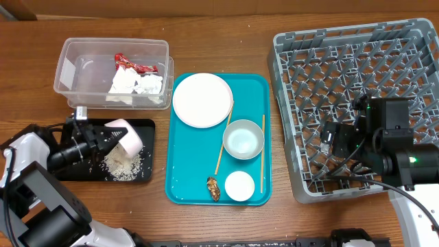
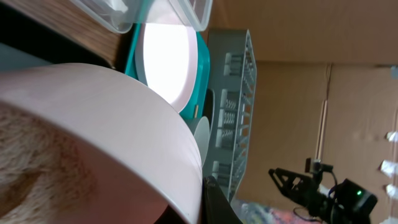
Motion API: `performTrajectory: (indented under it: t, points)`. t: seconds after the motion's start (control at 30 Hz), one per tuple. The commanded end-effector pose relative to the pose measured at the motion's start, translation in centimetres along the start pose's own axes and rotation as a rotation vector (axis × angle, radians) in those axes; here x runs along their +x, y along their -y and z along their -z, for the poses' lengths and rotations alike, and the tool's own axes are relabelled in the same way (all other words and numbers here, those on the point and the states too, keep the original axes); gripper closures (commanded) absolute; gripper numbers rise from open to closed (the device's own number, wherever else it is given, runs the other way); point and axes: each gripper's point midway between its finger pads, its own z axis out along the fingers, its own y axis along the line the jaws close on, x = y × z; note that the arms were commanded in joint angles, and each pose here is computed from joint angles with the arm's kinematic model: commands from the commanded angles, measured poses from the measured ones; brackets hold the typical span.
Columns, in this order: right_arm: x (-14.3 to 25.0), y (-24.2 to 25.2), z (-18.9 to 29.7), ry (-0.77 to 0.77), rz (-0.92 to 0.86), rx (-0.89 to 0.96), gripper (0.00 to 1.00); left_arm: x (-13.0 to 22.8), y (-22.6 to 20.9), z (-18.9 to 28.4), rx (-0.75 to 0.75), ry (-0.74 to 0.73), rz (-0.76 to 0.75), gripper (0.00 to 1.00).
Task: Sort waste into correct bins and load items into the dishwasher
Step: 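Tip the pink bowl over the black tray to pour out rice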
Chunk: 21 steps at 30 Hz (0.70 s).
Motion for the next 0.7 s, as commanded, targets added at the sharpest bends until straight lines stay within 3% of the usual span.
performTrajectory:
  t: [0.0,0.13,0.2,0.3,0.4,0.5,0.67]
  points:
    - [-0.8,-0.3,0.8,0.034,0.010,-0.010,0.00,-0.5,0.1,0.7,0.044,0.040,0.083,0.96]
    - [-0.8,-0.3,0.8,0.034,0.010,-0.010,0.00,-1.4,-1.7,1.4,-0.033,0.067,0.044,0.96]
    - [-0.8,-0.3,0.8,0.034,0.010,-0.010,0.00,-1.4,-0.8,1.4,0.015,0.074,0.058,0.96]
    - [-0.8,-0.3,0.8,0.030,0.010,-0.009,0.00,-1.1,1.0,1.4,0.090,0.094,-0.148,0.96]
    - [-0.7,-0.3,0.8,0.028,0.010,-0.009,0.00,-1.5,-0.7,1.3,0.017,0.077,-0.049,0.96]
    - [-0.6,-0.3,0.8,0.025,0.010,-0.008,0.00,-1.5,0.2,1.4,0.060,0.092,-0.111,0.96]
    - [-0.6,-0.2,0.8,0.023,0.010,-0.008,0.00,-2.4,0.1,1.5,0.067,0.116,-0.079,0.96]
